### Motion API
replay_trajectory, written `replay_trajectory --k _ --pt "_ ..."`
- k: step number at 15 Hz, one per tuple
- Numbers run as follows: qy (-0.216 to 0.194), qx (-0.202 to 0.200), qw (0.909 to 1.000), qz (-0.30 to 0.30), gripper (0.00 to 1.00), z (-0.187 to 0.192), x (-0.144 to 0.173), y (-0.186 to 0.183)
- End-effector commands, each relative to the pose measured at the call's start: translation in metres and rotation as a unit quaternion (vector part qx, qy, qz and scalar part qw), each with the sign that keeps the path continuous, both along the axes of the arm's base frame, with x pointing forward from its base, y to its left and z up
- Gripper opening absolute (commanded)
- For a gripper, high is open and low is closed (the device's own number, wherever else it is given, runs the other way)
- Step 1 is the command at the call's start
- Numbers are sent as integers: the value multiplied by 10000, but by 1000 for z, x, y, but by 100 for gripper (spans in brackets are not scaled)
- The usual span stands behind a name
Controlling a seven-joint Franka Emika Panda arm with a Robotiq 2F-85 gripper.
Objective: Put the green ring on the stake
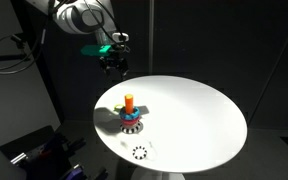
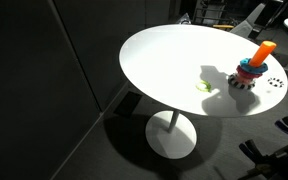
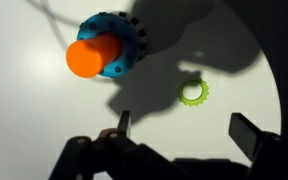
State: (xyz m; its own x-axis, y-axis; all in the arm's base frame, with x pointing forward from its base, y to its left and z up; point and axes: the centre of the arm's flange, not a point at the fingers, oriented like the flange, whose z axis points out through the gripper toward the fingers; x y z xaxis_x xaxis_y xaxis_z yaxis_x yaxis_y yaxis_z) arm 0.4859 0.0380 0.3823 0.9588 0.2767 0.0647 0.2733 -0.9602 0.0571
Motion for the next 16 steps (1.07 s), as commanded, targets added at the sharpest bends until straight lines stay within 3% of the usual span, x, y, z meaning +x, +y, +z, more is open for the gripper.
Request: replay_trajectory --k 1,7,16 --pt "10 -1 10000 3 100 -1 0 0" --pt "3 24 10000 8 100 -5 0 -1" --pt "363 52 9991 193 100 -67 7 17"
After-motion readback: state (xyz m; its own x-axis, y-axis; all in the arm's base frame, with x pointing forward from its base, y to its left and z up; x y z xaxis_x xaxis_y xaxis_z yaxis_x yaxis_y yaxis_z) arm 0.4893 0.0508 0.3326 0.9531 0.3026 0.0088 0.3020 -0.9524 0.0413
